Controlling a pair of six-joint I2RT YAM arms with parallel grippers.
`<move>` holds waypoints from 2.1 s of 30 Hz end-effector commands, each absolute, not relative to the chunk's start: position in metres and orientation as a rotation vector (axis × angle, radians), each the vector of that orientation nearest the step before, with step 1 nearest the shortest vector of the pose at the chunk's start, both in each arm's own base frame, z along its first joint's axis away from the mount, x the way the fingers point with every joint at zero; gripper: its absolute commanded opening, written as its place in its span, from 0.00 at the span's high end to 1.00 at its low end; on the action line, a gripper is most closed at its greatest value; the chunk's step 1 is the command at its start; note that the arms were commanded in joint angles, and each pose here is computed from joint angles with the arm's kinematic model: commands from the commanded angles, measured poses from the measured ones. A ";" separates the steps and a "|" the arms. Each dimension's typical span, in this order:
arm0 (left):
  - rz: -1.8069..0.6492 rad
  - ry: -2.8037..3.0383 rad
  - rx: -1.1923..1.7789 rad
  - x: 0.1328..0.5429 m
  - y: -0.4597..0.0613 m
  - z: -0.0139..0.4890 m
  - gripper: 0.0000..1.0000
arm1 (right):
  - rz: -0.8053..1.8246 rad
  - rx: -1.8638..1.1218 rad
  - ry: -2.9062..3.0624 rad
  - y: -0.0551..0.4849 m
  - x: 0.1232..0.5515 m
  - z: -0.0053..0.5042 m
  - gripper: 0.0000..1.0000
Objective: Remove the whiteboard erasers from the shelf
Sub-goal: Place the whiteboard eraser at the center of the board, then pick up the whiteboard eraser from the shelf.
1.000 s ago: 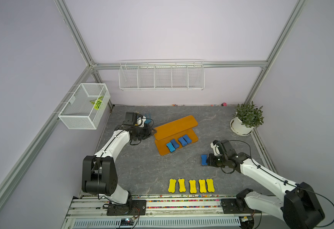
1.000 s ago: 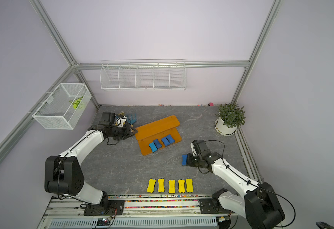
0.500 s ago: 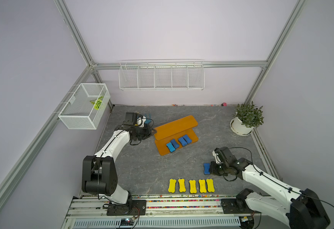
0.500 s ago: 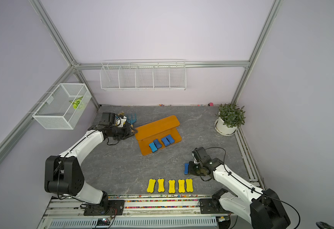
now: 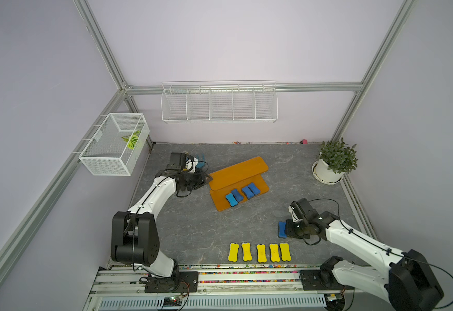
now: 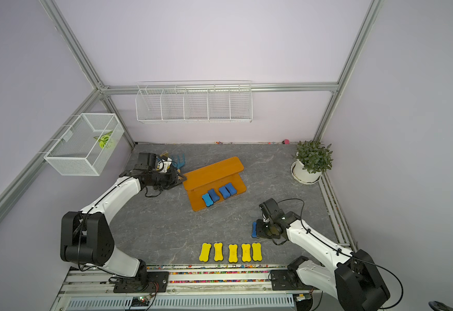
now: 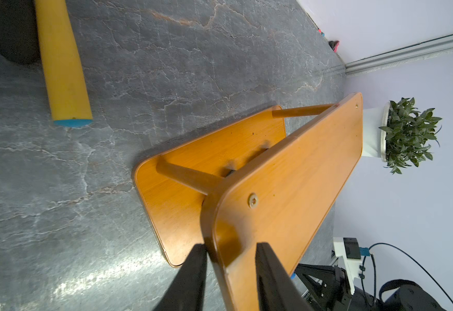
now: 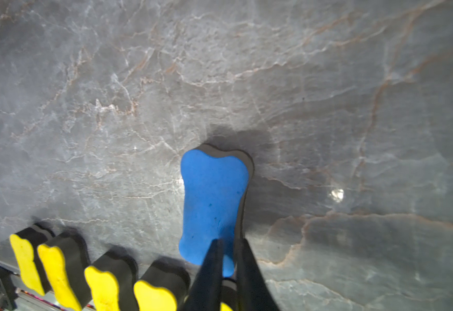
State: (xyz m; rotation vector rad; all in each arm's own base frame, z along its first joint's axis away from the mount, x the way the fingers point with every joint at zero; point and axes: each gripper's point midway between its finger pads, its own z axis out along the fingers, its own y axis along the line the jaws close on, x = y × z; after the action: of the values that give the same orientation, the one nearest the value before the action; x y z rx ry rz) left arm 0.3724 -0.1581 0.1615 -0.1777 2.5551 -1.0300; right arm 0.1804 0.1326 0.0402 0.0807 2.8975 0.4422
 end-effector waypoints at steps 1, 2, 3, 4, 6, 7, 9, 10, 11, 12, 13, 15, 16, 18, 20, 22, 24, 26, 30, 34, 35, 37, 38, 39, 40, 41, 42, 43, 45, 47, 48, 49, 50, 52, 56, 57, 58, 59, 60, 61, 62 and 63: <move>-1.065 2.521 -0.145 0.375 -0.162 0.168 0.64 | 0.407 0.054 2.896 0.130 0.184 0.048 0.71; -1.064 2.521 -0.146 0.375 -0.162 0.168 0.64 | 0.406 0.046 2.895 0.130 0.185 0.050 0.69; -1.062 2.520 -0.146 0.375 -0.161 0.169 0.64 | 0.405 0.042 2.892 0.130 0.186 0.053 0.67; -1.062 2.520 -0.148 0.375 -0.161 0.168 0.64 | 0.408 0.036 2.886 0.131 0.188 0.056 0.66; -1.063 2.520 -0.148 0.375 -0.161 0.168 0.64 | 0.443 0.026 2.852 0.136 0.193 0.065 0.63; -1.065 2.519 -0.147 0.375 -0.162 0.169 0.64 | 0.479 0.019 2.821 0.141 0.199 0.071 0.63; -1.066 2.519 -0.148 0.375 -0.162 0.168 0.64 | 0.546 0.011 2.746 0.152 0.213 0.082 0.62; -1.067 2.519 -0.146 0.375 -0.162 0.168 0.64 | 0.583 0.000 2.696 0.159 0.223 0.089 0.62; -1.065 2.521 -0.148 0.375 -0.161 0.168 0.65 | 0.605 -0.004 2.660 0.164 0.231 0.092 0.62; -1.061 2.523 -0.150 0.375 -0.161 0.167 0.66 | 0.633 -0.010 2.608 0.171 0.244 0.099 0.62; -1.061 2.523 -0.149 0.375 -0.161 0.167 0.68 | 0.647 -0.017 2.572 0.177 0.255 0.103 0.63; -1.056 2.528 -0.153 0.375 -0.161 0.166 0.70 | 0.655 -0.031 2.510 0.186 0.278 0.111 0.65; -1.056 2.529 -0.155 0.375 -0.161 0.165 0.71 | 0.667 -0.029 2.475 0.190 0.291 0.115 0.65; -1.061 2.531 -0.157 0.376 -0.161 0.163 0.72 | 0.700 -0.022 2.409 0.197 0.314 0.121 0.65; -1.060 2.541 -0.159 0.375 -0.161 0.161 0.73 | 0.734 -0.009 2.374 0.202 0.334 0.121 0.65; -1.055 2.551 -0.168 0.375 -0.160 0.157 0.73 | 0.761 0.000 2.357 0.206 0.354 0.118 0.65; -1.049 2.557 -0.171 0.375 -0.160 0.155 0.73 | 0.779 -0.005 2.355 0.210 0.370 0.113 0.65; -1.043 2.566 -0.173 0.374 -0.160 0.152 0.73 | 0.802 -0.010 2.351 0.215 0.382 0.107 0.65; -1.020 2.574 -0.177 0.375 -0.157 0.151 0.73 | 0.829 -0.018 2.345 0.224 0.399 0.092 0.63; -1.009 2.577 -0.177 0.375 -0.156 0.150 0.72 | 0.843 -0.026 2.351 0.228 0.404 0.078 0.61; -1.009 2.580 -0.179 0.374 -0.156 0.149 0.72 | 0.845 -0.029 2.355 0.229 0.404 0.075 0.61; -1.011 2.582 -0.179 0.374 -0.156 0.148 0.72 | 0.852 -0.034 2.361 0.230 0.405 0.069 0.60; -1.012 2.582 -0.177 0.374 -0.156 0.148 0.72 | 0.856 -0.037 2.364 0.231 0.405 0.067 0.60; -1.012 2.582 -0.178 0.374 -0.156 0.148 0.72 | 0.860 -0.037 2.369 0.232 0.405 0.064 0.60; -1.014 2.581 -0.178 0.374 -0.156 0.149 0.72 | 0.866 -0.039 2.370 0.233 0.405 0.063 0.60; -1.016 2.581 -0.179 0.374 -0.156 0.149 0.72 | 0.875 -0.040 2.371 0.234 0.405 0.062 0.61; -1.016 2.580 -0.178 0.375 -0.156 0.149 0.72 | 0.887 -0.045 2.371 0.236 0.405 0.060 0.61; -1.016 2.578 -0.177 0.374 -0.156 0.150 0.72 | 0.895 -0.047 2.372 0.237 0.405 0.059 0.62; -1.018 2.576 -0.175 0.374 -0.156 0.150 0.72 | 0.902 -0.046 2.378 0.238 0.405 0.056 0.62; -1.018 2.576 -0.177 0.374 -0.156 0.150 0.72 | 0.905 -0.049 2.380 0.239 0.405 0.055 0.63; -1.019 2.576 -0.176 0.374 -0.156 0.150 0.72 | 0.903 -0.047 2.382 0.238 0.405 0.054 0.63; -1.021 2.575 -0.174 0.374 -0.157 0.150 0.72 | 0.905 -0.047 2.384 0.239 0.405 0.054 0.64; -1.020 2.576 -0.174 0.375 -0.156 0.150 0.72 | 0.906 -0.048 2.383 0.239 0.406 0.053 0.64; -1.022 2.577 -0.176 0.374 -0.157 0.150 0.72 | 0.907 -0.048 2.389 0.239 0.405 0.051 0.66; -1.018 2.578 -0.175 0.375 -0.156 0.150 0.72 | 0.910 -0.043 2.403 0.239 0.402 0.045 0.70; -1.020 2.580 -0.175 0.374 -0.156 0.149 0.72 | 0.912 -0.042 2.404 0.239 0.401 0.044 0.71; -1.019 2.579 -0.175 0.375 -0.156 0.149 0.72 | 0.913 -0.043 2.405 0.239 0.400 0.043 0.72; -1.019 2.580 -0.175 0.374 -0.156 0.149 0.72 | 0.913 -0.041 2.408 0.239 0.399 0.042 0.73; -1.019 2.579 -0.175 0.375 -0.156 0.149 0.72 | 0.914 -0.041 2.413 0.239 0.398 0.040 0.74; -1.016 2.580 -0.174 0.375 -0.156 0.149 0.72 | 0.914 -0.041 2.415 0.239 0.397 0.039 0.76; -1.016 2.580 -0.175 0.375 -0.156 0.149 0.72 | 0.914 -0.040 2.418 0.239 0.396 0.038 0.77; -1.017 2.580 -0.174 0.375 -0.156 0.149 0.72 | 0.914 -0.041 2.422 0.239 0.394 0.036 0.78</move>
State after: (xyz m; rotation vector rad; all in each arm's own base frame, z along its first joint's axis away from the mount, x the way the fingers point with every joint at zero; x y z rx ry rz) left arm 0.3737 -0.1579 0.1573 -0.1817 2.5624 -1.0280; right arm 0.3978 0.2376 0.0474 -0.0291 2.4105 0.9093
